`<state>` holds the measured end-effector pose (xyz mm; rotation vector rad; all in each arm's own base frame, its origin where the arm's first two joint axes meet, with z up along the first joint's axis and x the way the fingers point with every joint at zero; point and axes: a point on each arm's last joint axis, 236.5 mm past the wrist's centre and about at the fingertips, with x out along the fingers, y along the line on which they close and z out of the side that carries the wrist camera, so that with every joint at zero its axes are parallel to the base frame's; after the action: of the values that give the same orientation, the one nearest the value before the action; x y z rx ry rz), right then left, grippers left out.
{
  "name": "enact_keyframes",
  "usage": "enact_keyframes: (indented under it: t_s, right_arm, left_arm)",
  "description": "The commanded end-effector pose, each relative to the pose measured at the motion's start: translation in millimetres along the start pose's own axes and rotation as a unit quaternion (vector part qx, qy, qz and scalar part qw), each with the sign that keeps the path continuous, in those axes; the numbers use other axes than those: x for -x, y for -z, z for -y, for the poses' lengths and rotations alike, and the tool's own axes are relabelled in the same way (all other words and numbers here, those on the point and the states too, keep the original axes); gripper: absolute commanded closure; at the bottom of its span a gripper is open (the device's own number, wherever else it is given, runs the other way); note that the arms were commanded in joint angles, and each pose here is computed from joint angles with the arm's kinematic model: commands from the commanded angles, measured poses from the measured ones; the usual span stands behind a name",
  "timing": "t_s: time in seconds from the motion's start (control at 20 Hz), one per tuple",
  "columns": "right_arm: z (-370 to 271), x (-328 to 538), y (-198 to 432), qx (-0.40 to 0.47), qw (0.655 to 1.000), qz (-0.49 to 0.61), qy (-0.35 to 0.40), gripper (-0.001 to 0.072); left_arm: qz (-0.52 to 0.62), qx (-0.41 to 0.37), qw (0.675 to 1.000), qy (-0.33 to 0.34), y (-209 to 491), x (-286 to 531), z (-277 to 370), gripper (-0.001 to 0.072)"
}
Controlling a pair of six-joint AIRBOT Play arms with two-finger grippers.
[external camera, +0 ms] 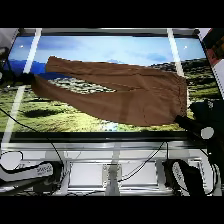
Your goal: Fold the clothes and pants, and hang the long-sleeved shirts on hangers.
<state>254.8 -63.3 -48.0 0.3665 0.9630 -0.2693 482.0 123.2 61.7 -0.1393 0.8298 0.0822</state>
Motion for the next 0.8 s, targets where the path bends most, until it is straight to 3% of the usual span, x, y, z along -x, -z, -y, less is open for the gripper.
enact_keyframes:
  t_s: [0.0,0.35,0.6,0.65,0.7,0.75]
  right_arm:
    - [-3.7,0.3,-1.0,-0.008,1.0,0.002,-0.007,0.0683]
    - [-3.7,0.3,-0.9,-0.008,1.0,0.002,-0.007,0.0682]
    - [-3.8,0.4,0.8,-0.007,1.0,-0.002,-0.008,0.0682]
    - [-4.1,0.5,7.3,-0.007,1.0,-0.016,-0.008,0.0675]
    - [-4.1,0.9,15.4,-0.006,0.999,-0.033,-0.008,0.0557]
    - [-3.4,1.8,25.5,-0.004,0.998,-0.054,-0.007,0.0295]
  left_arm:
    - [0.039,0.011,0.999,0.006,-19.6,12.6,5.8,0.0681]
    - [-0.213,-0.041,0.975,-0.038,173.6,-15.2,-30.0,0.068]
    - [-0.231,-0.019,0.972,-0.048,191.3,-10.1,-46.4,0.0658]
    - [-0.226,-0.016,0.973,-0.051,188.1,-7.7,-50.0,0.058]
    - [-0.22,-0.013,0.974,-0.055,184.3,-4.9,-53.0,0.0354]
    - [-0.211,-0.011,0.976,-0.06,178.3,-1.2,-56.5,0.0062]
